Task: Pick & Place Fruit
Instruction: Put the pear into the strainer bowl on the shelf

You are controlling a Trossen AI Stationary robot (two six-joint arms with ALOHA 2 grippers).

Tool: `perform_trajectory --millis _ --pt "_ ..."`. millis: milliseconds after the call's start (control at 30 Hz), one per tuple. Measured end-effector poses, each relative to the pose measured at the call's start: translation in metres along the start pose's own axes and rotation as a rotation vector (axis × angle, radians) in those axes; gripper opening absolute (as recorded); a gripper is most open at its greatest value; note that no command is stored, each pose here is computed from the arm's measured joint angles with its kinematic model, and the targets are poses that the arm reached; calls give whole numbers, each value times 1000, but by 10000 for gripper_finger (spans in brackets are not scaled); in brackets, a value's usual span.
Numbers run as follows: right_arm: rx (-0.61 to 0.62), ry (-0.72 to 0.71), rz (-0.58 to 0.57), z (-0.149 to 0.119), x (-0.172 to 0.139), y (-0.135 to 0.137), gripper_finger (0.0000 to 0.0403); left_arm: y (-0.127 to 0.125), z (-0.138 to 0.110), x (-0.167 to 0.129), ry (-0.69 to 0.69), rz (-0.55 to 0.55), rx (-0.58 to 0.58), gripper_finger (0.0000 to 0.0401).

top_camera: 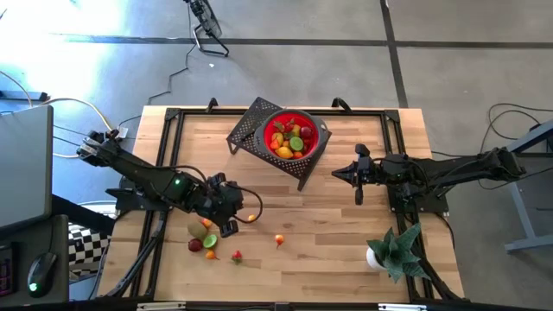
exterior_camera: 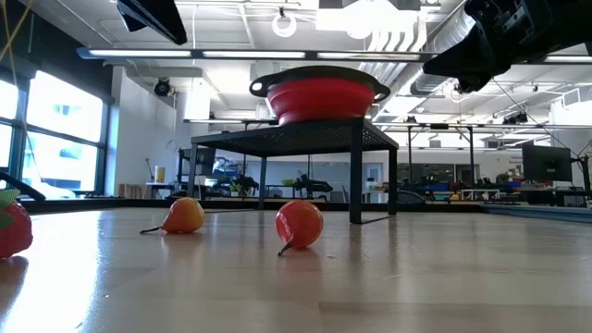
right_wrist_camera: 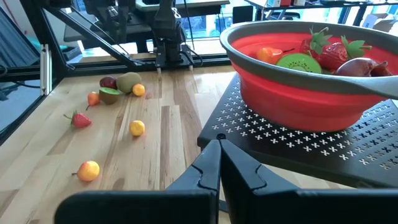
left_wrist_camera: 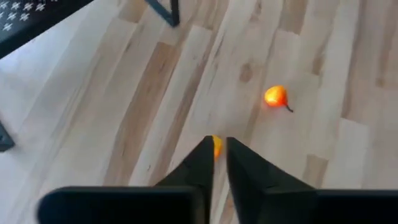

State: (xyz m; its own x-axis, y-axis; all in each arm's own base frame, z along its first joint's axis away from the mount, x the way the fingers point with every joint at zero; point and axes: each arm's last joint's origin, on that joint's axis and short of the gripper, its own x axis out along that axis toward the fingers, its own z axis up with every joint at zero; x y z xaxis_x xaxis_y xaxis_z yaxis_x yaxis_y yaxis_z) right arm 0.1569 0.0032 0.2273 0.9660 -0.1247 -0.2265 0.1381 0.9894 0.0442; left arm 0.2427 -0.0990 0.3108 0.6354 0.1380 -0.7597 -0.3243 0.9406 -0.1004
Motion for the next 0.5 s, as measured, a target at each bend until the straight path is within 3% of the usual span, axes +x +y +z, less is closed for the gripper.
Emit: perform_trajectory --millis 333,500 --pt "0 0 0 0 0 0 2 6 -3 21 99 100 -17 211" --pt "0 2 0 0 0 0 2 1 -4 34 135 94 -15 267"
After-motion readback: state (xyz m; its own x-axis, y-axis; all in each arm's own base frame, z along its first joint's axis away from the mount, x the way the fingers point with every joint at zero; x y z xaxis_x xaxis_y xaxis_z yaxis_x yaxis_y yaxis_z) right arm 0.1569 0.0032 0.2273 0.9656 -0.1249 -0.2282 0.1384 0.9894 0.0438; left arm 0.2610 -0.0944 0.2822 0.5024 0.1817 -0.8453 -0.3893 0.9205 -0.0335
